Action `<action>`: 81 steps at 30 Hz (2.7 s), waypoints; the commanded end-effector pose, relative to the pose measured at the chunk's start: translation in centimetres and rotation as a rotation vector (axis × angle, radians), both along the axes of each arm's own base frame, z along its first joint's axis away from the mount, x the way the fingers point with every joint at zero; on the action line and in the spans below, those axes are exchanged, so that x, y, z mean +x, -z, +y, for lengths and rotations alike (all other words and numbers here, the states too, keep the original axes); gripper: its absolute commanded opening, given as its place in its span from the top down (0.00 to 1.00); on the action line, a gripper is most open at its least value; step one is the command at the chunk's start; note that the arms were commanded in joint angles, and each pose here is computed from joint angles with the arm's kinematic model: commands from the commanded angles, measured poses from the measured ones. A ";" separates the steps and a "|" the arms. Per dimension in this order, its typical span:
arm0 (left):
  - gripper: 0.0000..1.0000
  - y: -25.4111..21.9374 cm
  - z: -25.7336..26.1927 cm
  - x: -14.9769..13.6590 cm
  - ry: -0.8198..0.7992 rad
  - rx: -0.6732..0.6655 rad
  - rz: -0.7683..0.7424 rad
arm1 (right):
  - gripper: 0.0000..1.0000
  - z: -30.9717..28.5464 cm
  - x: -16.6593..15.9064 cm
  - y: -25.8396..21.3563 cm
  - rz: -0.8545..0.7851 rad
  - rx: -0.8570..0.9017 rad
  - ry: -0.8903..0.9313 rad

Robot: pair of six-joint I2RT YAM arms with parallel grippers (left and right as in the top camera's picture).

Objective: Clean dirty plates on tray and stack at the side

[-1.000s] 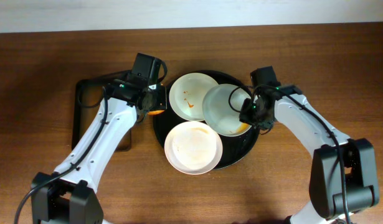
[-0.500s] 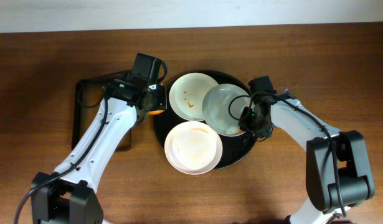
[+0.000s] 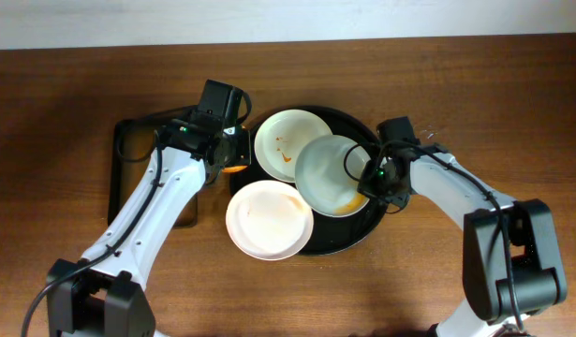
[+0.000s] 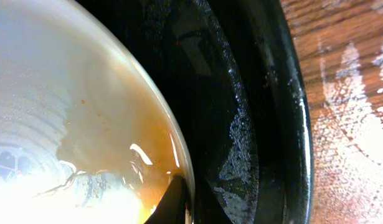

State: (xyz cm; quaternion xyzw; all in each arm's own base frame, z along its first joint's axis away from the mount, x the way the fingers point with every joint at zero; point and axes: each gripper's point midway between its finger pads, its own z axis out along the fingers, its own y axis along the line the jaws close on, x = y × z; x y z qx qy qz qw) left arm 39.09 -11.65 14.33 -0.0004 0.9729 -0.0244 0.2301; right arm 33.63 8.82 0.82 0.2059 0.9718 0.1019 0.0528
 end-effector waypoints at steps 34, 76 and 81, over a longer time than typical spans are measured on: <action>1.00 -1.8 -0.1 0.2 0.008 -0.020 -0.048 | 0.96 -0.5 0.6 -21.4 -0.538 -1.219 -0.448; 1.00 -1.8 -0.1 0.2 0.008 -0.020 -0.048 | 0.96 -21.4 -0.4 -17.1 -0.223 -0.531 0.321; 1.00 -1.8 -0.1 0.2 0.008 -0.020 -0.048 | 0.96 -26.3 -1.7 -13.7 -0.136 -0.398 0.479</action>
